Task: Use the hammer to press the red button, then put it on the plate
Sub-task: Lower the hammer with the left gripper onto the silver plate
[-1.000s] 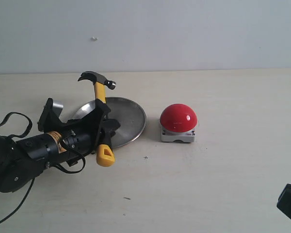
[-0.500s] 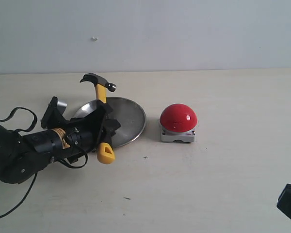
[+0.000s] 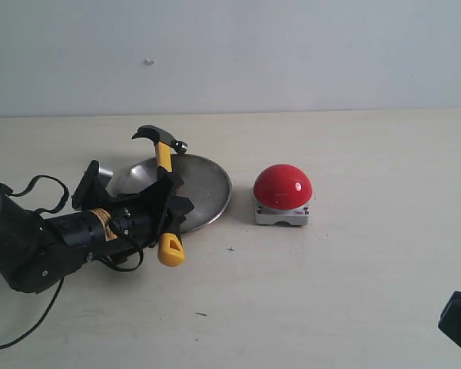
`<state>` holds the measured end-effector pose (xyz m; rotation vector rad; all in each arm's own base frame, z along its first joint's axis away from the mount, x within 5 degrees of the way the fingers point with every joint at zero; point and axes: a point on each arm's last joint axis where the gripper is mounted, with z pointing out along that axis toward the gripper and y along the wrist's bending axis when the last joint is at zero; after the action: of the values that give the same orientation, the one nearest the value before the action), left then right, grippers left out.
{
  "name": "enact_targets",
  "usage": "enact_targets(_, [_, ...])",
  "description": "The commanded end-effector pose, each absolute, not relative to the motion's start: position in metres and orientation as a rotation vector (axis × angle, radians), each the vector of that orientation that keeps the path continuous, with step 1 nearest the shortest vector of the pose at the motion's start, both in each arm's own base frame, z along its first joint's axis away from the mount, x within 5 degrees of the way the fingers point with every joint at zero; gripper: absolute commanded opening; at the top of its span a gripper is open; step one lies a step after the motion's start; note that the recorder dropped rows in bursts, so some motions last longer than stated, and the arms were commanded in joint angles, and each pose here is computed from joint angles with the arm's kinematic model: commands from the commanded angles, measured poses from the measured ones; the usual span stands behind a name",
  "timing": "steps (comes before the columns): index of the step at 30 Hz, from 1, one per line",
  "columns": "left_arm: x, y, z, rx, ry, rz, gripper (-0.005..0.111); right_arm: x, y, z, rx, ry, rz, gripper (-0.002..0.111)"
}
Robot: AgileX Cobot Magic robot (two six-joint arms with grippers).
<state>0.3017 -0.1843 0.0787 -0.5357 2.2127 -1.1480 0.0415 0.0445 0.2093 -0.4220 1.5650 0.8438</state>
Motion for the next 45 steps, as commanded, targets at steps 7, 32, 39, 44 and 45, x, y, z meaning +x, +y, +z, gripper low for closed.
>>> enact_targets(7, [0.309,-0.185,0.087,-0.524,2.176,-1.156,0.000,0.041,0.044,0.208,-0.429,1.563,0.839,0.000])
enact_targets(32, [0.316,-0.190,0.086,-0.484,2.276,-1.080,0.024,0.041,0.044,0.208,-0.429,1.563,0.839,0.000])
enact_targets(39, [0.314,-0.192,0.085,-0.465,2.301,-1.097,0.034,0.041,0.044,0.208,-0.429,1.563,0.839,0.000])
enact_targets(44, [0.312,-0.193,0.084,-0.498,2.322,-1.124,0.034,0.041,0.044,0.208,-0.429,1.563,0.839,0.000])
enact_targets(45, [0.312,-0.193,0.084,-0.501,2.323,-1.126,0.034,0.041,0.044,0.208,-0.429,1.563,0.839,0.000])
